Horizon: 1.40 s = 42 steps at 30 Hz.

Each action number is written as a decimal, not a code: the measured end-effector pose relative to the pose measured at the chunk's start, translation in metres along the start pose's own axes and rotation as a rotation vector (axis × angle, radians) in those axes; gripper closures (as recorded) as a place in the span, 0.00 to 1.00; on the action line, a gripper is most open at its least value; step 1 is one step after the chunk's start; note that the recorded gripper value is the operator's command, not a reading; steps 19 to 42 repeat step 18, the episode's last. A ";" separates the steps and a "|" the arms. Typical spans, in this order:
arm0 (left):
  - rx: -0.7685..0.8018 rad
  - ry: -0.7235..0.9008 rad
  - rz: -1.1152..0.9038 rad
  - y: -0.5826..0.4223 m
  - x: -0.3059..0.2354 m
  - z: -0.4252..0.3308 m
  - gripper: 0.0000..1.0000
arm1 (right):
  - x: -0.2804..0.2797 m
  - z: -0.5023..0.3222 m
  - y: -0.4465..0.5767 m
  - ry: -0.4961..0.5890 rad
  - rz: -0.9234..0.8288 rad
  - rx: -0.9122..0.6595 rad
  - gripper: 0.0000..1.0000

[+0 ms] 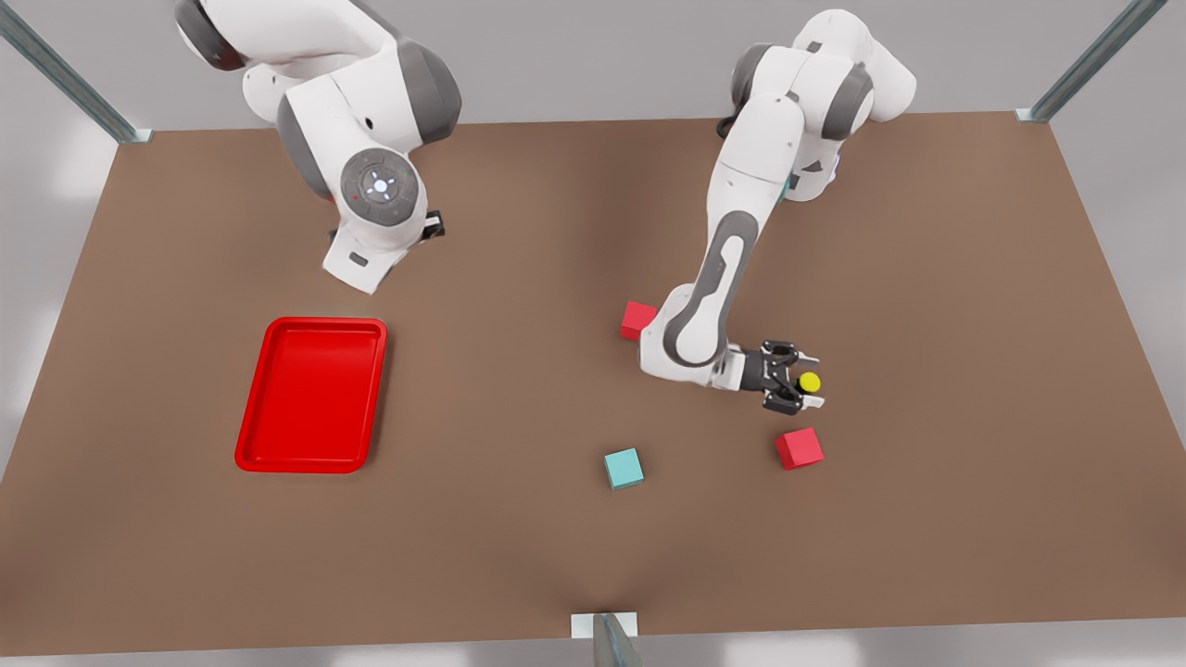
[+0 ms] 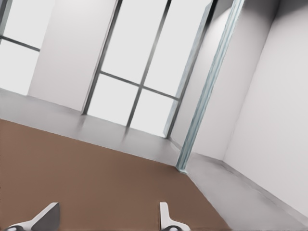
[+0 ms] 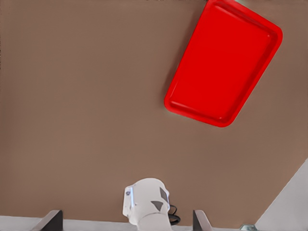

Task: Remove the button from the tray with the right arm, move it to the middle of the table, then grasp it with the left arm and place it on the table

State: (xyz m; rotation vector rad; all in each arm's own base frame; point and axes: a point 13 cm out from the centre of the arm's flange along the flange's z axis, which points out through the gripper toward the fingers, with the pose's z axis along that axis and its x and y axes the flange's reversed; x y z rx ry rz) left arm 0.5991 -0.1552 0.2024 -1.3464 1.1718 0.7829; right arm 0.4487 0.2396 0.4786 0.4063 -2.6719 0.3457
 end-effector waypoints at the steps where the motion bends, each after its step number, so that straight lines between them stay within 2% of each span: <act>1: -0.139 0.180 -0.006 -0.025 -0.011 -0.024 0.00 | 0.000 0.000 -0.001 -0.002 0.002 0.006 0.00; 3: -0.494 0.599 -0.015 -0.071 -0.082 -0.006 0.00 | -0.006 0.001 -0.015 -0.011 0.034 0.026 0.00; 4: -0.556 0.784 0.001 -0.086 -0.140 0.000 0.00 | -0.015 0.003 -0.039 -0.021 0.080 0.009 0.00; 6: -0.514 1.051 0.106 -0.083 -0.251 -0.001 0.00 | -0.040 0.020 -0.105 -0.037 0.201 -0.064 0.00; 7: -0.471 1.149 0.189 -0.063 -0.291 0.003 0.00 | -0.050 0.023 -0.120 -0.060 0.227 -0.084 0.00; 10: -0.285 1.289 0.483 -0.019 -0.317 -0.006 0.00 | -0.071 0.014 -0.114 -0.144 0.222 -0.113 0.00; 14: -0.038 1.366 0.784 -0.013 -0.314 -0.020 0.00 | -0.091 0.003 -0.102 -0.222 0.205 -0.138 0.00; 18: 0.160 1.393 1.007 -0.015 -0.312 -0.023 0.00 | -0.100 0.002 -0.083 -0.250 0.175 -0.140 0.00; 42: 0.160 1.393 1.007 -0.015 -0.312 -0.023 0.00 | -0.100 0.002 -0.083 -0.250 0.175 -0.140 0.00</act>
